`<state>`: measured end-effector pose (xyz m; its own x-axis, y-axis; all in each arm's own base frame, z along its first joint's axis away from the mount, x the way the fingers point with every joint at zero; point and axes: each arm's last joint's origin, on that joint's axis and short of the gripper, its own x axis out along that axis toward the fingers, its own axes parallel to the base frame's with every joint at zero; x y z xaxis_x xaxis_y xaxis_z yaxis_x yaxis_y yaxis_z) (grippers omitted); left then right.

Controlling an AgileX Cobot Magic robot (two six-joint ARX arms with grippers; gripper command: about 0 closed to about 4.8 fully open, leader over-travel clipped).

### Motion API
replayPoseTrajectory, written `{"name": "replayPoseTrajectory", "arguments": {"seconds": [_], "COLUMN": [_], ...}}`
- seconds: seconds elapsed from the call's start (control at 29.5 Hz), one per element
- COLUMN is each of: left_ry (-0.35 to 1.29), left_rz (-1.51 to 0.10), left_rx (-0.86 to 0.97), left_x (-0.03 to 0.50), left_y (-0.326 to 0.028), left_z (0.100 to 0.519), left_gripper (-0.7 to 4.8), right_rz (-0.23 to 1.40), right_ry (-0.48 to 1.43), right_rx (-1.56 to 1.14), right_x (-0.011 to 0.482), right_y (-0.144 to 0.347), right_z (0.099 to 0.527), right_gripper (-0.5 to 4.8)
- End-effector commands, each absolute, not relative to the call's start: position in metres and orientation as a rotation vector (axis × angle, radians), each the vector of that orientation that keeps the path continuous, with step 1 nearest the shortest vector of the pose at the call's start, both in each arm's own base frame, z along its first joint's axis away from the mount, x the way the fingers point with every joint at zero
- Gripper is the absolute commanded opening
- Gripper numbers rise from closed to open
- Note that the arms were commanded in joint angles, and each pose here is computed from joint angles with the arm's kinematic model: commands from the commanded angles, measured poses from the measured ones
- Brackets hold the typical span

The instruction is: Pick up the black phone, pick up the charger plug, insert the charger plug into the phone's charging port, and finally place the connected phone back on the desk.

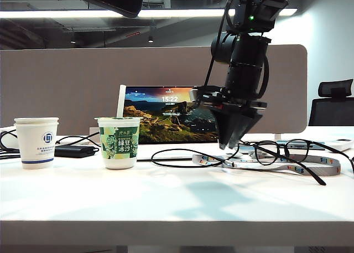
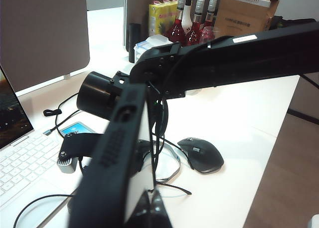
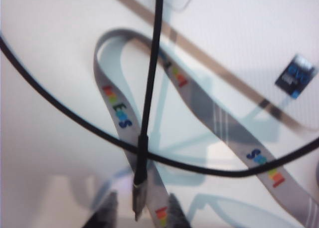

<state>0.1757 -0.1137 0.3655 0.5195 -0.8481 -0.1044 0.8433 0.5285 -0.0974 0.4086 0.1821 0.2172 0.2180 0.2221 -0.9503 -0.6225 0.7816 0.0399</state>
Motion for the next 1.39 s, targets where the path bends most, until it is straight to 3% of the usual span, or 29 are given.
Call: {"name": "replayPoseTrajectory", "arguments": {"seconds": [0.03, 0.3, 0.41, 1.22, 1.39], "left_ry": [0.094, 0.094, 0.094, 0.094, 0.094], "left_rz": [-1.02, -1.02, -1.02, -1.02, -1.02], "left_rx": [-0.038, -0.038, -0.037, -0.037, -0.037], "left_x": [0.174, 0.174, 0.174, 0.174, 0.174], "left_y": [-0.113, -0.113, -0.113, -0.113, -0.113], "left_z": [0.372, 0.372, 0.372, 0.372, 0.372], "left_gripper": [-0.07, -0.07, -0.07, -0.07, -0.07], "right_rz": [0.648, 0.654, 0.661, 0.627, 0.647], "right_ry": [1.193, 1.206, 1.22, 1.236, 1.241], "right_rx": [-0.361, -0.375, -0.387, -0.427, -0.442], "right_x": [0.409, 0.412, 0.413, 0.415, 0.414], "right_y": [0.184, 0.185, 0.186, 0.187, 0.186], "right_z": [0.221, 0.212, 0.206, 0.197, 0.197], "right_gripper": [1.43, 1.51, 1.9, 1.76, 2.22]}}
